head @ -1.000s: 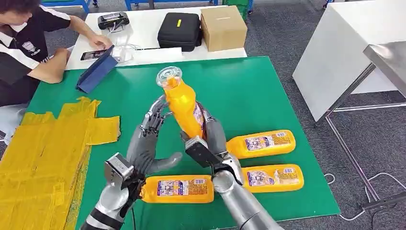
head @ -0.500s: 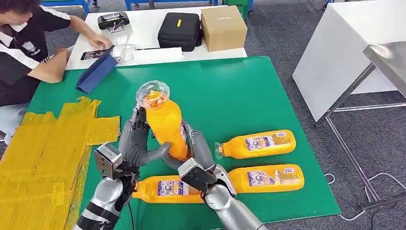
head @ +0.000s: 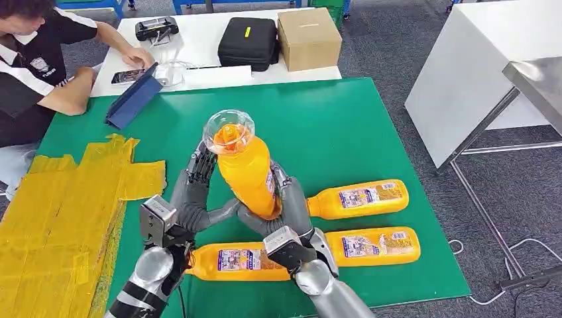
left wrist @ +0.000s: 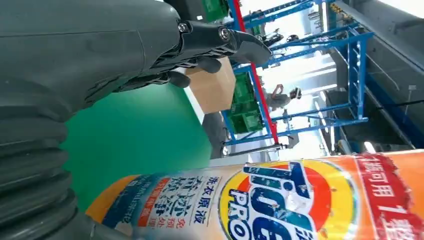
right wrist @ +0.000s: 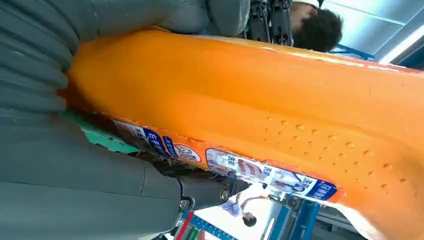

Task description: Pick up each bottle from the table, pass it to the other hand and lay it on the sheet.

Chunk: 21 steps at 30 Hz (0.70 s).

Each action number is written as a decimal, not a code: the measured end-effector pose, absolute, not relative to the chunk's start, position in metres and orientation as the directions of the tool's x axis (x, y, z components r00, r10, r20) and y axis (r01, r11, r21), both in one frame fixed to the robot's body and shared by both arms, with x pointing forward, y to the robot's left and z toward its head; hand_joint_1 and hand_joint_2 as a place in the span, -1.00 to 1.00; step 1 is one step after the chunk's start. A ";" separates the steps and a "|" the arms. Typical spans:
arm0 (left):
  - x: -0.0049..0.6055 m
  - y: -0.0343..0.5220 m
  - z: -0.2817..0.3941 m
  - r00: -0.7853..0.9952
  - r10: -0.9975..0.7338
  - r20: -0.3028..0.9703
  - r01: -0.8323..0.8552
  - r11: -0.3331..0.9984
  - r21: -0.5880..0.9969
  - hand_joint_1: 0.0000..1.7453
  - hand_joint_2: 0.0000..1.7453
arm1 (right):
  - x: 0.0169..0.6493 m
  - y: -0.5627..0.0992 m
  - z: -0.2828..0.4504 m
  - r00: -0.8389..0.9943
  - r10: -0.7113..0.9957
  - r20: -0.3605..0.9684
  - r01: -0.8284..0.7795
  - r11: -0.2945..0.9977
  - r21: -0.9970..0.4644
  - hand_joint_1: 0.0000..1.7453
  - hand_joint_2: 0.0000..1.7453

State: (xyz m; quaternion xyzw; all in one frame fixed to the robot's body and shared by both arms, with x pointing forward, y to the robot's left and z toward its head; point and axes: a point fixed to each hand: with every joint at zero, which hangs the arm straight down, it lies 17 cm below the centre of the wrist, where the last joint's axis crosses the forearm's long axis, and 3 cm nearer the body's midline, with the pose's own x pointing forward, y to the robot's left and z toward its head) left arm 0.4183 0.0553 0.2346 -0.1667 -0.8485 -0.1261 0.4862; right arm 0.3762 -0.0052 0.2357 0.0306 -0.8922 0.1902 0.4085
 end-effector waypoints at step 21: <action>0.418 0.055 0.231 -0.464 0.158 0.872 0.409 0.911 0.052 -1.00 1.00 | 0.426 -0.036 0.168 -0.501 0.351 0.791 -0.080 0.892 -0.446 1.00 1.00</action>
